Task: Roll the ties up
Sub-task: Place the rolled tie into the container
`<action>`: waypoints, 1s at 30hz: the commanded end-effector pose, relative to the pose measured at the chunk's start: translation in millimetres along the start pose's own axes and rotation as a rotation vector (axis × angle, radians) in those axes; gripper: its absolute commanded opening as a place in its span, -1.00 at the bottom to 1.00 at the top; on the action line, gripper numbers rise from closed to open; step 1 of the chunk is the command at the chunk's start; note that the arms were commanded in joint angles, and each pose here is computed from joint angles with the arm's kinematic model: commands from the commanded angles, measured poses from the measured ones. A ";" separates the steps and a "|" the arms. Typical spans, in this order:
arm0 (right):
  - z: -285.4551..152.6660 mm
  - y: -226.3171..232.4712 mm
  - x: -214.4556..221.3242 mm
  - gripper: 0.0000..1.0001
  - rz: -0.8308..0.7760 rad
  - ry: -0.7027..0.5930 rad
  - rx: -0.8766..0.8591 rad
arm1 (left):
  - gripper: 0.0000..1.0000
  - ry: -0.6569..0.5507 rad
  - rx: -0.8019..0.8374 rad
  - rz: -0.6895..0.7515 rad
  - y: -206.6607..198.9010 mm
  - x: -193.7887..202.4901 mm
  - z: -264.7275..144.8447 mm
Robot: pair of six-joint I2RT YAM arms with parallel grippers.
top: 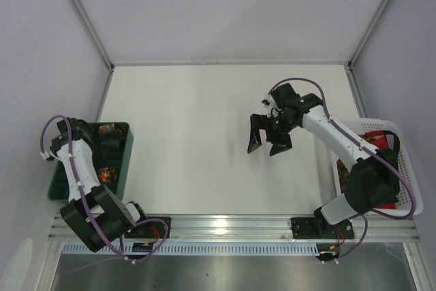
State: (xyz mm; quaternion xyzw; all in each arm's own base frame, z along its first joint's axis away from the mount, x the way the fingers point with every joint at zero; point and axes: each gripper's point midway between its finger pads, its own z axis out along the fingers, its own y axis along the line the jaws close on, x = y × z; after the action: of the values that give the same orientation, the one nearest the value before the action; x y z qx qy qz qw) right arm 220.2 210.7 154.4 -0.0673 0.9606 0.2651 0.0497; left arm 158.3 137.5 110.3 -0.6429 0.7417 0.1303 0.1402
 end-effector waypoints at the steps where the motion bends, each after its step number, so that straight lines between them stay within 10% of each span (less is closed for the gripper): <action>1: -6.5 5.0 -7.2 1.00 -0.012 -0.016 0.002 | 0.59 -0.056 -0.002 -0.011 2.4 -8.5 -2.6; 15: -3.7 3.6 -6.9 0.99 -0.010 -0.004 0.012 | 0.11 -0.066 -0.017 0.003 3.5 -3.0 19.7; 30: -2.5 1.9 -4.3 0.99 -0.001 -0.001 0.011 | 0.20 -0.056 0.003 0.027 -8.1 -7.1 27.0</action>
State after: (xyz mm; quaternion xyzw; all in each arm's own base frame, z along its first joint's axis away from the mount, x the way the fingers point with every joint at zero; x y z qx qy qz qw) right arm 221.4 210.0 152.0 -0.0653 0.9631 0.2573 0.0433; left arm 159.9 146.0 78.7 -0.6350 0.7467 0.1478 0.1322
